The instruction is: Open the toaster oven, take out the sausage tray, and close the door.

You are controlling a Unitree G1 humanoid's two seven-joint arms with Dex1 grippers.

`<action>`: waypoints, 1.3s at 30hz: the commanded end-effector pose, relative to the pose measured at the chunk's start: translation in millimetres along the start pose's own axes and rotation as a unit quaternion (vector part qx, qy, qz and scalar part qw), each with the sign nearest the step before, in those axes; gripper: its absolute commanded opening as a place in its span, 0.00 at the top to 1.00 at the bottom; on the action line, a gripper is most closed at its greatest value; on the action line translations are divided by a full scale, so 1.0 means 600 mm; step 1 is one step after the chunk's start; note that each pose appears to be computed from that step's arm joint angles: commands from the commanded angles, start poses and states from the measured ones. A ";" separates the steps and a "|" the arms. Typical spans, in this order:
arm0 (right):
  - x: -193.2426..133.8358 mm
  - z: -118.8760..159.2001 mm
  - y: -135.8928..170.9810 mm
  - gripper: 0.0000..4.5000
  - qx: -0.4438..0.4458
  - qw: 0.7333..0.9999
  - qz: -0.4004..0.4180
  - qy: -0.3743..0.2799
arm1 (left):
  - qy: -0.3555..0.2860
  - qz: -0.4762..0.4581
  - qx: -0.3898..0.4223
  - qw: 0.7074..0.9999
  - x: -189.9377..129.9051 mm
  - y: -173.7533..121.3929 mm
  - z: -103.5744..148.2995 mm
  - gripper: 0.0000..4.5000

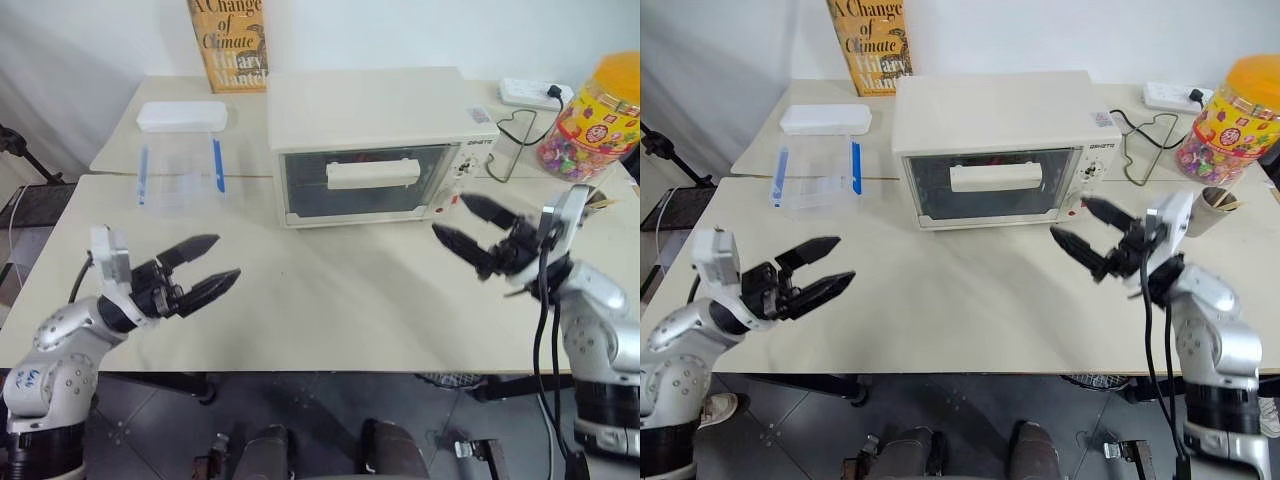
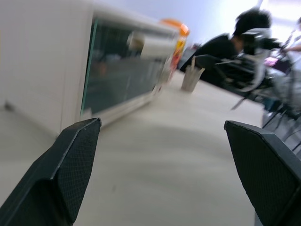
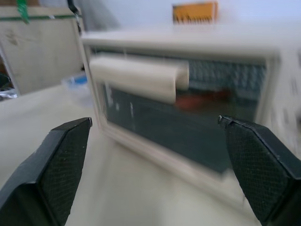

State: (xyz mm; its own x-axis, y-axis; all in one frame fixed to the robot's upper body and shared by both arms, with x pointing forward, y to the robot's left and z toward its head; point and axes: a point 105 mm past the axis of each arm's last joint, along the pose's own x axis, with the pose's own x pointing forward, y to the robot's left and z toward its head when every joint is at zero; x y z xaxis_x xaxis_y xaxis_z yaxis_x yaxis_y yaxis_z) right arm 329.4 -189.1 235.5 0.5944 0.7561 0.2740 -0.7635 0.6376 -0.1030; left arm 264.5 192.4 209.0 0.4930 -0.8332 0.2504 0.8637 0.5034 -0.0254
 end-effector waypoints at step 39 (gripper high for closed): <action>0.018 -0.053 0.078 0.00 -0.136 0.969 0.195 0.073 | -0.050 0.023 -0.004 0.998 0.170 0.087 -0.009 1.00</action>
State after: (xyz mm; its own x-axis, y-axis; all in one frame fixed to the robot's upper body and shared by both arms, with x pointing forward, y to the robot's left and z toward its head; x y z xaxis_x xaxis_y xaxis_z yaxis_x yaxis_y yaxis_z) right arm 314.6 -151.2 195.7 0.3492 0.9370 0.0117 -0.8657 0.3274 -0.3788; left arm 354.9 135.1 220.1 0.5131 -0.7919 0.3312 0.8534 0.5120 -0.0978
